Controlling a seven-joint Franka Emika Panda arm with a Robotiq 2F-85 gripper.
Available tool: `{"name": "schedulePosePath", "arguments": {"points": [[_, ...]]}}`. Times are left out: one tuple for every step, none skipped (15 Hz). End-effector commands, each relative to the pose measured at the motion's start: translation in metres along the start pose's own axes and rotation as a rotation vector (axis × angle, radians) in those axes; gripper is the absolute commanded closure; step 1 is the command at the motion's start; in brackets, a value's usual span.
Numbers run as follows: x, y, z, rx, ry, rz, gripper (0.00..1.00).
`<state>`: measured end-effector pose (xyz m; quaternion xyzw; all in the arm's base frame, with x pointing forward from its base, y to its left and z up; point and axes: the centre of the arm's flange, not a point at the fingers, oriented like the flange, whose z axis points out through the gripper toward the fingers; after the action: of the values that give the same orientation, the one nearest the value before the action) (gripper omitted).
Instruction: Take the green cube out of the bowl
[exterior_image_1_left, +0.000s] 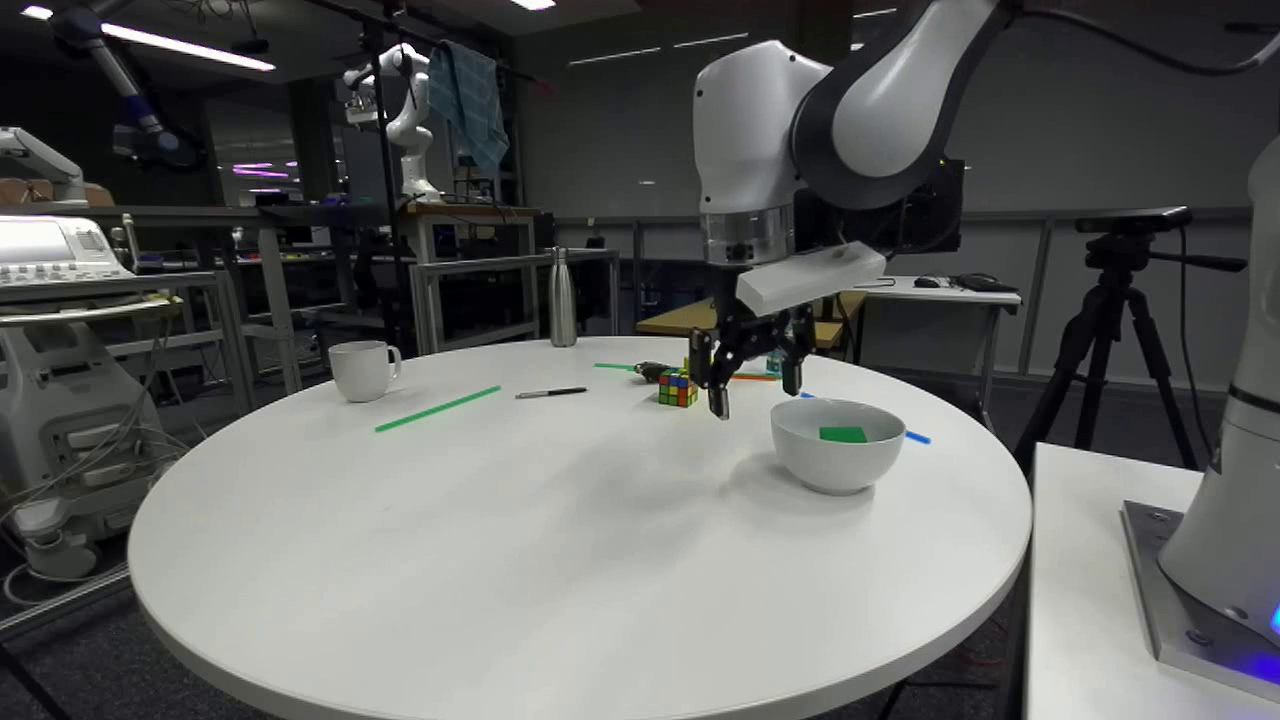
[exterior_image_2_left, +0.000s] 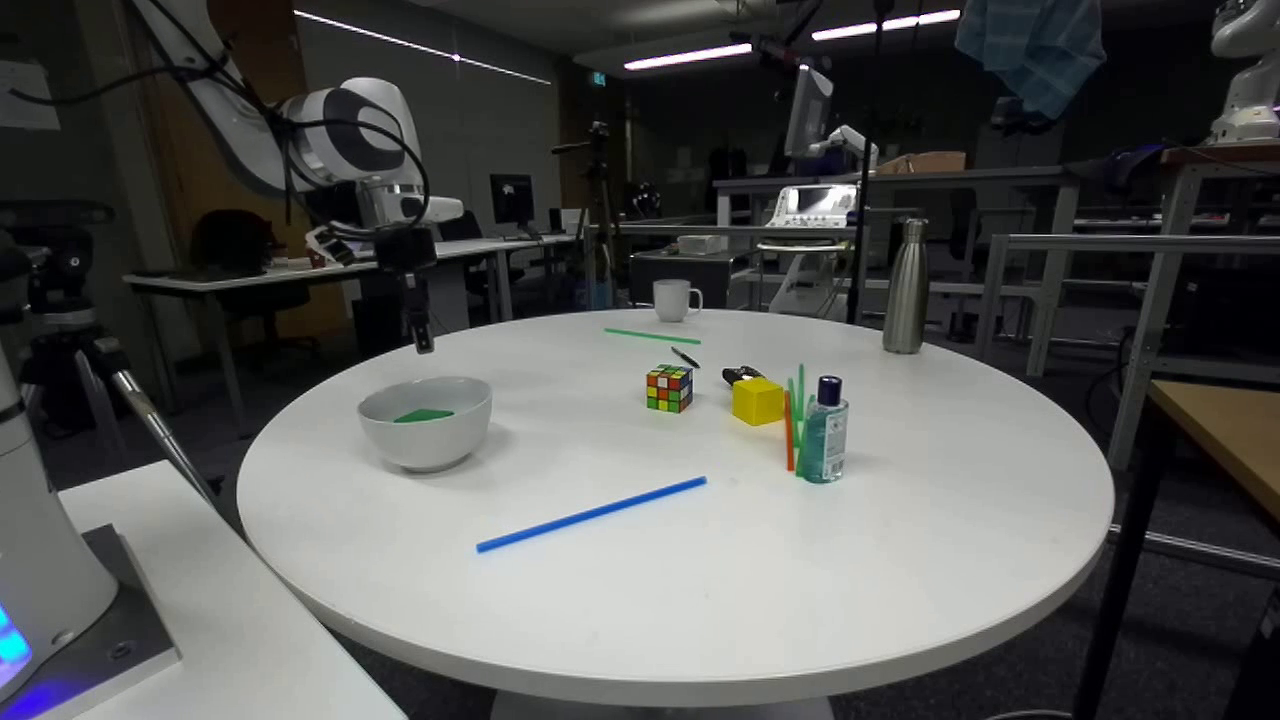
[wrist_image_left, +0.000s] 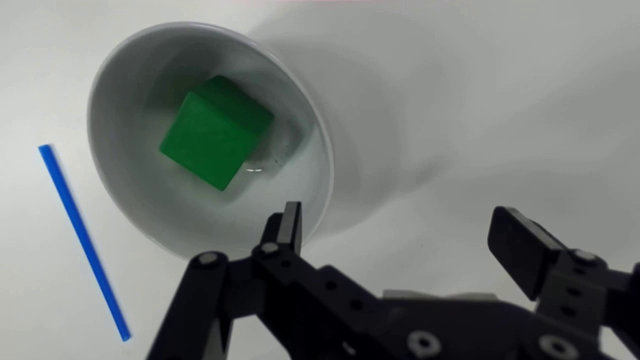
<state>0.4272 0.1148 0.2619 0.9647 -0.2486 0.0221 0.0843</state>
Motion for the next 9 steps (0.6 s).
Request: {"name": "schedulePosePath", "arguments": {"points": [[-0.003, 0.004, 0.013, 0.000, -0.024, -0.036, 0.00], [-0.004, 0.005, 0.016, -0.003, -0.031, -0.039, 0.00], [-0.005, 0.004, 0.020, -0.006, -0.038, -0.043, 0.00], [-0.007, 0.004, 0.022, -0.007, -0.042, -0.047, 0.00], [-0.009, 0.004, 0.026, -0.008, -0.048, -0.050, 0.00], [-0.010, 0.004, 0.028, -0.009, -0.053, -0.052, 0.00], [-0.013, 0.004, 0.032, -0.013, -0.061, -0.052, 0.00], [-0.015, 0.004, 0.034, -0.015, -0.066, -0.052, 0.00], [-0.017, 0.005, 0.038, -0.018, -0.073, -0.051, 0.00]]}}
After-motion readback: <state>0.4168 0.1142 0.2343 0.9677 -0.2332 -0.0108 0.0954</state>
